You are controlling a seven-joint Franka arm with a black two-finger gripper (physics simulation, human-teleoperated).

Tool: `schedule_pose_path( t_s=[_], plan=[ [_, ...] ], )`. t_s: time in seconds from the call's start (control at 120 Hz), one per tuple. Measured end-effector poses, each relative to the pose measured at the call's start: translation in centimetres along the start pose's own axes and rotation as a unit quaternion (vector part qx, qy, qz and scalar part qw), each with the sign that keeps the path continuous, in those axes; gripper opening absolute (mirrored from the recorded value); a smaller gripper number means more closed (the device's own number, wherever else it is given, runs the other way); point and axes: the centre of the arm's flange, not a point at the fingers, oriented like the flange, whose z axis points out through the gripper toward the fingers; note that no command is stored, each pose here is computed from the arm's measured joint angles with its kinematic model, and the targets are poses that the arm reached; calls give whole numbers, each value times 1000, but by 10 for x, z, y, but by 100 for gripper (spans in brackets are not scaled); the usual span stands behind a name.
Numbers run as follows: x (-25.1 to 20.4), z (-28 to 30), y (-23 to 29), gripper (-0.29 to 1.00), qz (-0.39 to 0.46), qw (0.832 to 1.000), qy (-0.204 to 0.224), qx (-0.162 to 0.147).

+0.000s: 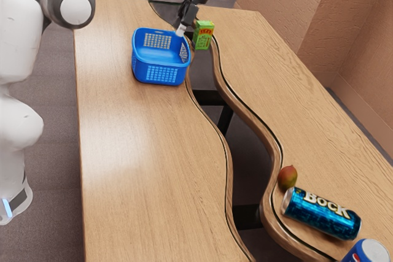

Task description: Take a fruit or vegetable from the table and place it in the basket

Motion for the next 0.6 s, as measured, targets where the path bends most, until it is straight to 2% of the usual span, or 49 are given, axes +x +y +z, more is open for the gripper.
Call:
schedule_pose_path(
  t_s=[0.15, 0.45, 0.475, 0.5, 0.517, 0.55, 0.6],
  plan=[
    [15, -16, -15, 70, 98, 991, 74, 60],
    [17, -55, -16, 70, 234, 951, 139, 145],
    [-5, -92, 6, 70, 238, 939, 162, 187],
    [-24, -132, 50, 70, 257, 919, 185, 236],
    [-27, -149, 83, 70, 278, 904, 198, 257],
    [-9, -157, 151, 70, 345, 875, 206, 268],
    [59, -122, 253, 70, 468, 828, 186, 248]
  ],
)
